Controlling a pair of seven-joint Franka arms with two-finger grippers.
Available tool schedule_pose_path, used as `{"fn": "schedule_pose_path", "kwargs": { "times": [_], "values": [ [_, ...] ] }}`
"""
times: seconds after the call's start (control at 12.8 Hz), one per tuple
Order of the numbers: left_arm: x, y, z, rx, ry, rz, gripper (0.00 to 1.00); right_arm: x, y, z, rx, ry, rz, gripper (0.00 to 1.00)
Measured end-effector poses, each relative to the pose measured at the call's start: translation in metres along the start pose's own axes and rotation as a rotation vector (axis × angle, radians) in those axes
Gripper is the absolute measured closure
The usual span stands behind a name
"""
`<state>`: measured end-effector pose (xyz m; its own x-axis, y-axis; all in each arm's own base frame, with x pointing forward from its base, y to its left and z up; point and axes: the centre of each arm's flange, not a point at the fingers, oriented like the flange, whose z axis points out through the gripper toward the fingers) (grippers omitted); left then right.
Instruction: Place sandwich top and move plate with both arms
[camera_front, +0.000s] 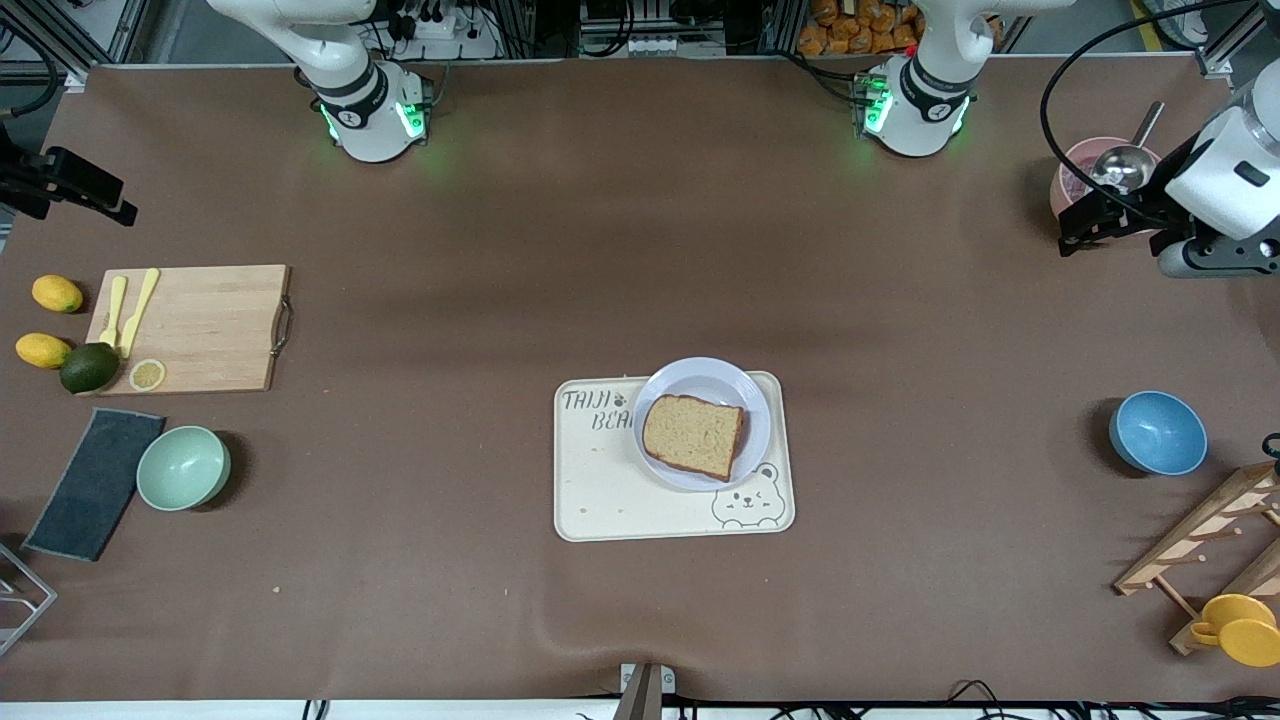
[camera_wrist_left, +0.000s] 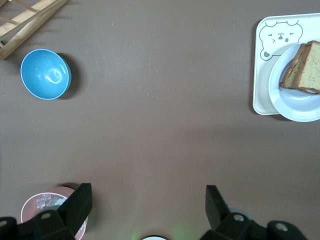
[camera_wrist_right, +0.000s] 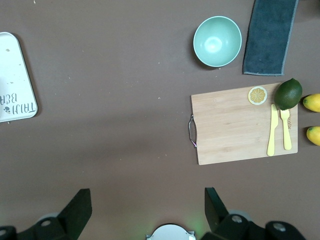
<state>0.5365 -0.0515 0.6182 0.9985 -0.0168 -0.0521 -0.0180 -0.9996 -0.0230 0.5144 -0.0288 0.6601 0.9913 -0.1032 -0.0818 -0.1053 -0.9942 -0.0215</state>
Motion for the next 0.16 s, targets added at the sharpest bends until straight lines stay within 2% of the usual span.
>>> {"fn": "schedule_pose_path", "kwargs": {
  "times": [0.16],
  "values": [
    [0.0001, 0.0008, -0.0047, -0.001, 0.011, 0.002, 0.00, 0.0000, 0.0000, 0.0000, 0.000, 0.000, 0.000, 0.00]
  ]
}}
